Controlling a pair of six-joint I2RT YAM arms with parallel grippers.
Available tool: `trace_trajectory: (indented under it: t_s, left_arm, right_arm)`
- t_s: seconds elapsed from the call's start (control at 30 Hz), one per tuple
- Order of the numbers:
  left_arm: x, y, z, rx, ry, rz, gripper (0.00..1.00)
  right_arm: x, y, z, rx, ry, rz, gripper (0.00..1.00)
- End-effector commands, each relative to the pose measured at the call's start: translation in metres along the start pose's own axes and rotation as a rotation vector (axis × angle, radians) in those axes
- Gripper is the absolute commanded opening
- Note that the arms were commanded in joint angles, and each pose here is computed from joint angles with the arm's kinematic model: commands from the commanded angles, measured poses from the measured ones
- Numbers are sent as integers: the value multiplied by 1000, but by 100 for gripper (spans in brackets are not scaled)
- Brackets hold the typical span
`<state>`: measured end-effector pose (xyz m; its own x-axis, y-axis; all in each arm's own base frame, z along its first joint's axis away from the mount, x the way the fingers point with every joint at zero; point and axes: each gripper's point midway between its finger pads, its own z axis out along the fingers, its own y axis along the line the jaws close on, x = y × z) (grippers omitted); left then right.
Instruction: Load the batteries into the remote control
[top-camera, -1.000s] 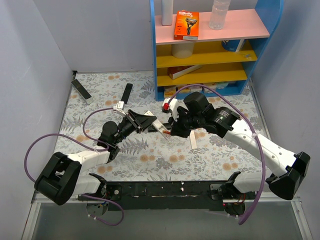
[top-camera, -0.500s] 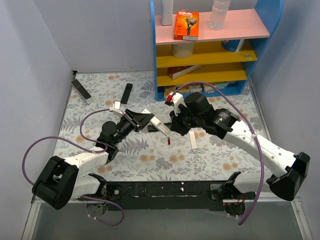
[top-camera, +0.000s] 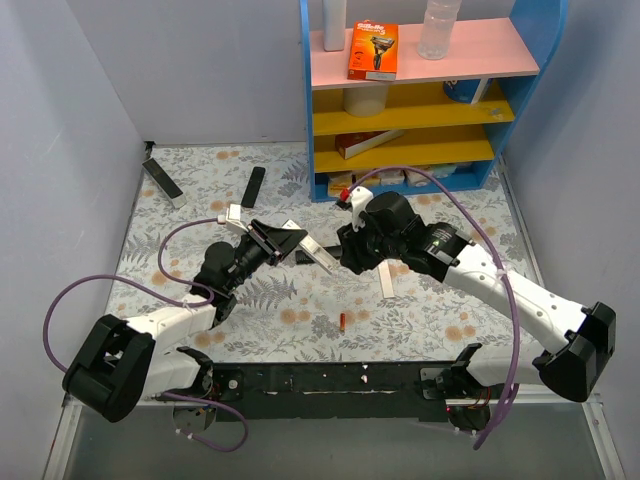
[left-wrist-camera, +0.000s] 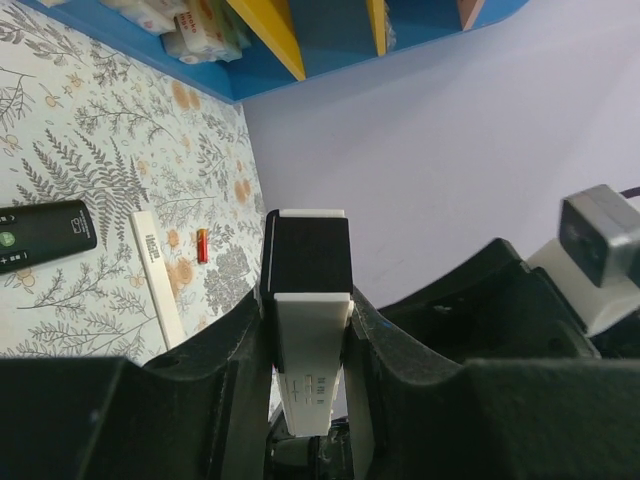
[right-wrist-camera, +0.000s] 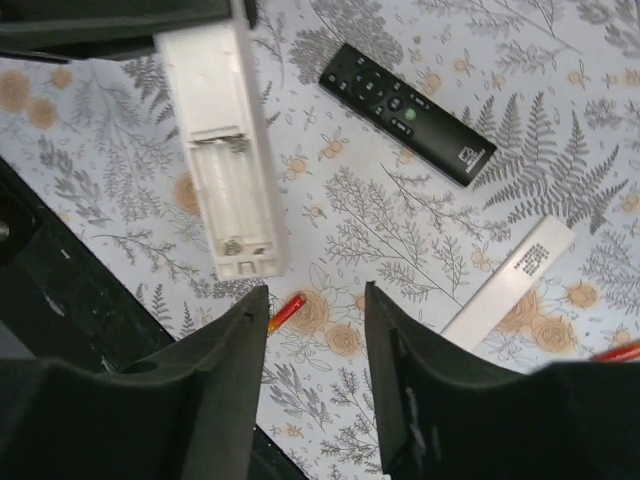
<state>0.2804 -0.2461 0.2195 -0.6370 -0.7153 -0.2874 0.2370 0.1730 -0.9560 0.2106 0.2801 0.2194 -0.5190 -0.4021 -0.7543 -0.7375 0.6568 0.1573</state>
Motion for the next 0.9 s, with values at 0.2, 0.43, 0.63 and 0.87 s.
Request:
trace_trajectory:
  t_s: [0.2,0.43,0.63,0.87]
  left_arm:
    - [2,12,-15,-38,7,104,0]
    - [6,39,-39,-103,16,158,0]
    - [9,50,-59,-140,17,200,0]
    - [14,55,-73,-161,27,207,0]
  right_arm:
    - [54,-52,6,163,98,236,53]
    - [110,-26,28,117,286,348,54]
    - [142,0,45,125,418,352,54]
    - [165,23,58,122,497,366,53]
